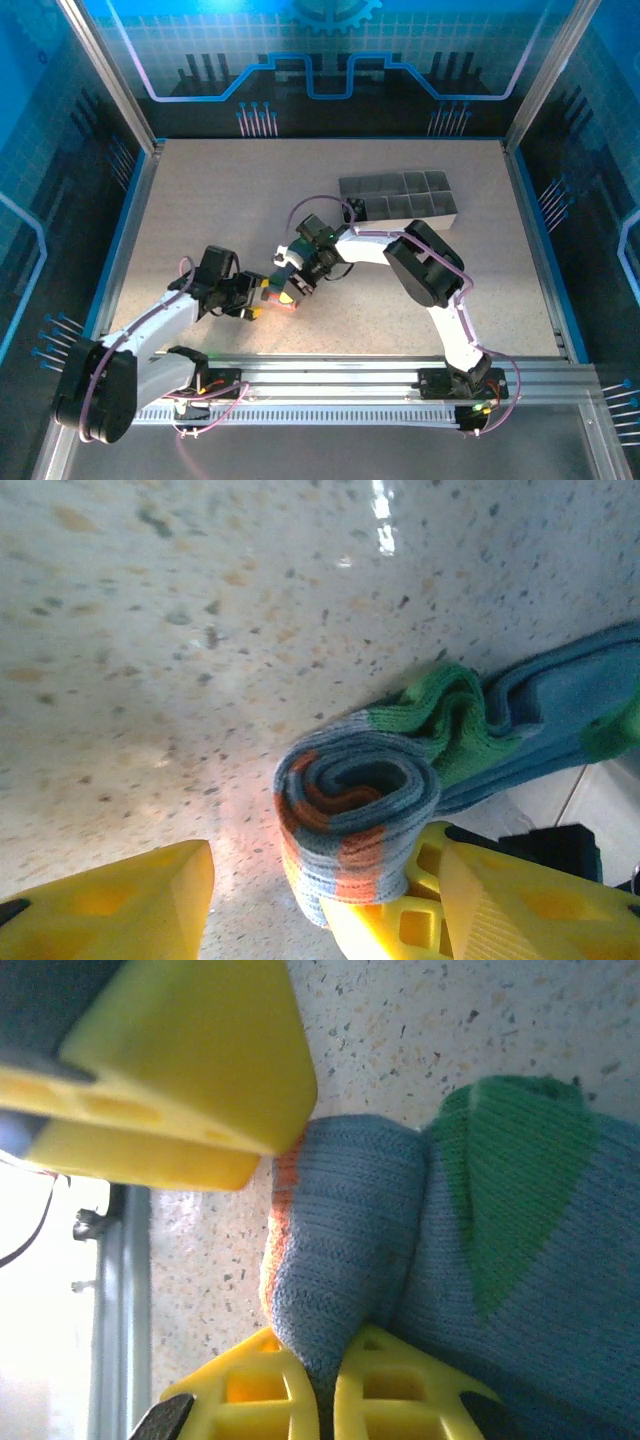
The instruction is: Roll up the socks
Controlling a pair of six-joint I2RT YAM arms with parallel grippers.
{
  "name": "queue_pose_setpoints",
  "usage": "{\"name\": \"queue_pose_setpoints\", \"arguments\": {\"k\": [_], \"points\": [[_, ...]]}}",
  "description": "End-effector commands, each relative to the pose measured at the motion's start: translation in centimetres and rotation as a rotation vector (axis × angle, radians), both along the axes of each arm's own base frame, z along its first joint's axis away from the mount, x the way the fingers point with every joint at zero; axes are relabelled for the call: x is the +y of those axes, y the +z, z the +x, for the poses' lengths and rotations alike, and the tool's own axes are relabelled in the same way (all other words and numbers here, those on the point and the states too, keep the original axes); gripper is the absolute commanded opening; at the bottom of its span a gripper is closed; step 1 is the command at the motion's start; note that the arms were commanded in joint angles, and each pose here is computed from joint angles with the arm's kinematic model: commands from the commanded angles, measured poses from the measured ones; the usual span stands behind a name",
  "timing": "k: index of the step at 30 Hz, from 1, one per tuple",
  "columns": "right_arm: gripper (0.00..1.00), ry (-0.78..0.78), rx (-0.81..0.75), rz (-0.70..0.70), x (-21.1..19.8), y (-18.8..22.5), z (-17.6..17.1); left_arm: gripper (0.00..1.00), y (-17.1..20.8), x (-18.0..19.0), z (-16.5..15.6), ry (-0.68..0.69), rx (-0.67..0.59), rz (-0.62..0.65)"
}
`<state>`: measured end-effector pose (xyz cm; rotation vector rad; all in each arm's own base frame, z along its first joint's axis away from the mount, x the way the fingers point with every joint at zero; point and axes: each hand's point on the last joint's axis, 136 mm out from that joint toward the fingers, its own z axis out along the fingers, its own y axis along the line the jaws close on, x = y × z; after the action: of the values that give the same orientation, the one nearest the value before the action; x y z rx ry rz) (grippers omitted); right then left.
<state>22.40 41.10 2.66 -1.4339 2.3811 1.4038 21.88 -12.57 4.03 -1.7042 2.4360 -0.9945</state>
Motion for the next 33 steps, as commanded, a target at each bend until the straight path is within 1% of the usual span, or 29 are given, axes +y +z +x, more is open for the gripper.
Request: {"name": "queue_pose_setpoints", "arguments": {"k": [1,6,8,9,11,12,14,15,16,18,20,21,23,24,26,30,33], "points": [[0.0,-0.06,0.261,-0.234,-3.5,-5.0,-2.8,0.61,0.0,-1.3,1.8,-0.028,-0.085,-0.039],[0.0,-0.064,0.273,-0.239,-3.1,-4.7,-2.5,0.56,-1.8,-1.9,1.6,-0.07,-0.044,-0.018],[0.03,-0.066,0.269,-0.236,-2.9,-4.3,-2.2,0.47,-2.4,-2.0,1.4,-0.085,-0.029,0.002],[0.05,-0.068,0.263,-0.239,-2.8,-4.2,-2.0,0.39,-2.6,-2.0,1.3,-0.093,-0.016,0.015],[0.12,-0.067,0.22,-0.231,-2.7,-3.6,-1.6,0.11,-3.3,-1.7,0.5,-0.103,0.038,0.05],[0.16,-0.066,0.185,-0.219,-2.6,-3.2,-1.4,0.0,-3.5,-1.5,0.1,-0.106,0.066,0.065],[0.3,-0.06,0.08,-0.178,-2.5,-1.8,-1.0,0.0,-3.8,-1.1,-0.8,-0.101,0.119,0.082],[0.34,-0.052,0.026,-0.157,-2.4,-1.2,-0.9,0.0,-3.8,-0.9,-1.2,-0.094,0.138,0.089],[0.39,-0.049,-0.049,-0.136,-2.5,-0.6,-0.8,0.0,-3.7,-0.6,-1.6,-0.086,0.159,0.102],[0.48,-0.044,-0.263,-0.111,-2.8,0.5,-0.5,0.0,-3.4,-0.3,-2.0,-0.075,0.181,0.116],[0.54,-0.043,-0.556,-0.112,-3.3,2.0,0.1,0.0,-3.0,0.0,-2.5,-0.062,0.216,0.123],[0.59,-0.025,-0.688,-0.095,-3.3,3.0,-0.2,0.0,-2.8,0.0,-2.8,-0.061,0.238,0.125],[0.7,0.027,-1.017,-0.12,-3.2,4.3,-0.4,0.0,-2.5,0.2,-3.9,-0.06,0.318,0.138],[0.71,0.066,-1.134,-0.153,-3.0,4.4,-0.6,0.0,-2.5,0.2,-4.3,-0.059,0.35,0.138],[0.72,0.159,-1.295,-0.24,-2.7,3.9,-1.2,0.0,-2.5,0.2,-4.8,-0.059,0.402,0.137],[0.7,0.311,-1.436,-0.255,-0.9,2.7,-3.3,0.0,-2.5,0.2,-4.9,-0.061,0.456,0.138],[0.67,0.344,-1.483,-0.346,-0.2,1.2,-2.7,0.0,-2.5,0.2,-4.6,-0.065,0.472,0.135]]}}
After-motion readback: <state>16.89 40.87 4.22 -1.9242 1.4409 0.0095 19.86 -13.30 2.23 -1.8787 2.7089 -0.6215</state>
